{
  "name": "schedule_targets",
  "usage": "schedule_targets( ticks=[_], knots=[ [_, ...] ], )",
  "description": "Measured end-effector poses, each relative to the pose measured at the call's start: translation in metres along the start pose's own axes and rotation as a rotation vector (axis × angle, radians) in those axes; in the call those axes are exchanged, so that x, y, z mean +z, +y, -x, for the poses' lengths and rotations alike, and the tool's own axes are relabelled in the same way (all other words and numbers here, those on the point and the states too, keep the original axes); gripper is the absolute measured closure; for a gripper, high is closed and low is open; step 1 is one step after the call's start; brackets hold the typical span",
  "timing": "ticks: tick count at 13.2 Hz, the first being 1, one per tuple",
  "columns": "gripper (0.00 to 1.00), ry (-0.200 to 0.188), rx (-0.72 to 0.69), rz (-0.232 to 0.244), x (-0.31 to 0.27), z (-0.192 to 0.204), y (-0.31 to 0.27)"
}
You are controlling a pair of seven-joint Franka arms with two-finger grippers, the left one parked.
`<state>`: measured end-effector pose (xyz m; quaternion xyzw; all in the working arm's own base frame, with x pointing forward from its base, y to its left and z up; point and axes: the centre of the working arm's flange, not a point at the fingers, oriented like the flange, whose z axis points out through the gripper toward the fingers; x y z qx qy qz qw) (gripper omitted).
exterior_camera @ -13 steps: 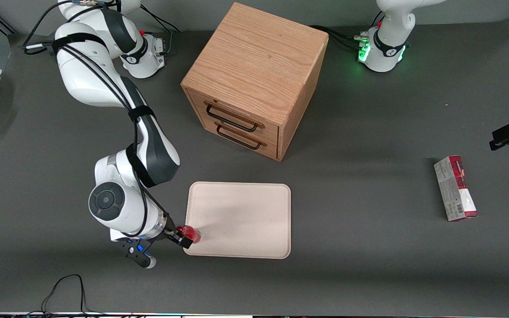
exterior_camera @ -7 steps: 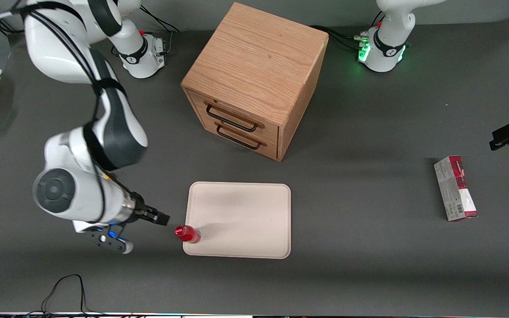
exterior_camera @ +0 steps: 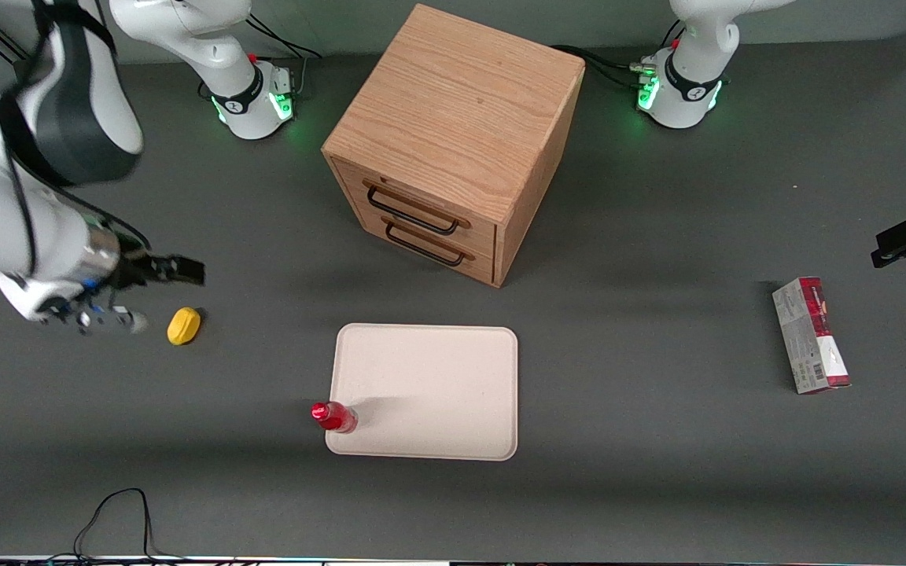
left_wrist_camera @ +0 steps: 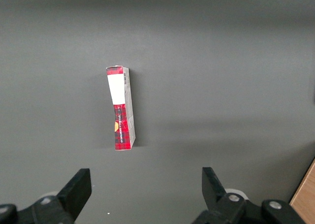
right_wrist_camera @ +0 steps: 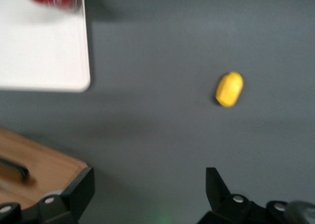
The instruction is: Place coke bottle on tray
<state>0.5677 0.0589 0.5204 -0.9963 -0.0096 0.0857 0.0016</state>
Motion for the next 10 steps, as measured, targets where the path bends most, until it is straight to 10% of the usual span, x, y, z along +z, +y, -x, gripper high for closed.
schedule_targets(
  ticks=[10],
  knots=[
    [0.00, 0.041, -0.003, 0.010, -0.070, 0.092, 0.040]
  ],
)
